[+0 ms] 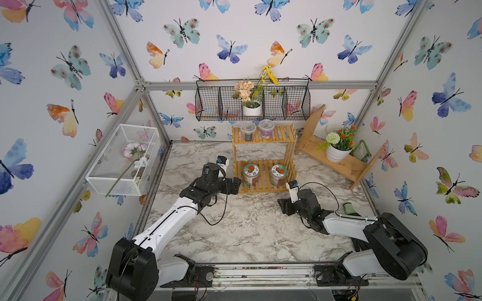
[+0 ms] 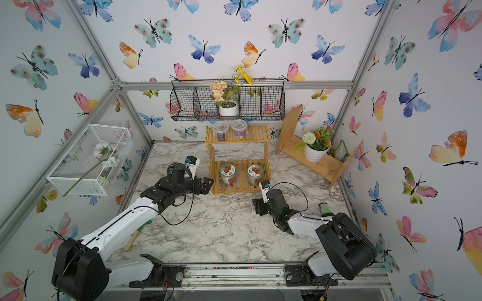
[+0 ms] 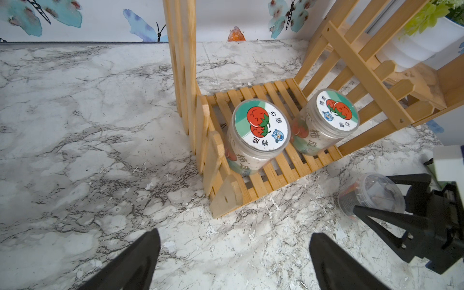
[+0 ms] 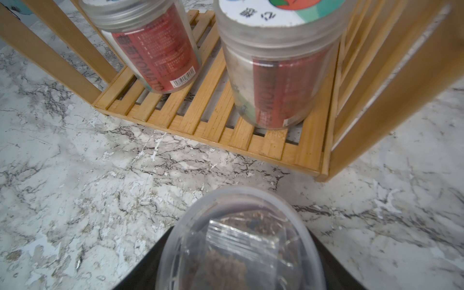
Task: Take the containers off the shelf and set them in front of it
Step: Place the container at the center of the board.
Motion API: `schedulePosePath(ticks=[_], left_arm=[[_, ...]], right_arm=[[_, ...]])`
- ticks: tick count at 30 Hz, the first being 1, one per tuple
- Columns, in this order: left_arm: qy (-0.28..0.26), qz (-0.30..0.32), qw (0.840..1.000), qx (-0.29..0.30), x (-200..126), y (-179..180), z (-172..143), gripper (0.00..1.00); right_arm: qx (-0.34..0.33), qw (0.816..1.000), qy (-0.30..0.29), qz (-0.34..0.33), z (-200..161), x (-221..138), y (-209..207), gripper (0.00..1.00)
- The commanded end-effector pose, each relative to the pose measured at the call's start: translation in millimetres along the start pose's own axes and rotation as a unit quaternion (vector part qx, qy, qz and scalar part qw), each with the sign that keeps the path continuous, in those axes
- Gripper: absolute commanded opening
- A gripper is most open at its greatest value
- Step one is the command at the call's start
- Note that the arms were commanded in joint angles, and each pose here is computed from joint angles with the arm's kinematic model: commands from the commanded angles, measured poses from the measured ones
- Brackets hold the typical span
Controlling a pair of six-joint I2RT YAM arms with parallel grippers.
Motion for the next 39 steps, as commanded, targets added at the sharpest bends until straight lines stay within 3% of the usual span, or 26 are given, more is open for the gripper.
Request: schedulePosePath(ticks=[1, 12, 20, 30, 39], left_arm=[[-0.020, 0.006, 1.000, 0.002, -7, 1, 6, 0.99], [-0.023, 0.010, 1.000, 0.004, -8, 2, 6, 0.99], [-0.025, 0.011, 1.000, 0.005, -8, 3, 5, 0.99], [-0.031, 0.011, 0.999, 0.005, -9, 5, 8, 0.99], [-0.043, 0.002, 0.999, 0.008, -15, 6, 18, 0.99]], right_arm=[[0.005, 1.000, -0.016, -0.013, 0, 1, -1, 0.59], [0.005, 1.000, -0.004, -0.026, -10, 4, -5, 0.74], [0.004, 0.999, -0.012, -0.029, -4, 0, -4, 0.98], [-0.020, 1.000, -0.017, 0.004, 27, -24, 13, 0.98], [-0.062, 0.995, -0.055, 0.054, 98, -51, 42, 0.98]])
Point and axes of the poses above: each gripper's point midway between its finger pads, its own x axis out along the fingers, its own y axis along the line the jaws close on, z = x × y, the point moved 10 cm from there along -x, back along the fingers, and after that the axes turned 8 degrees about x, right-handed, at the moved point
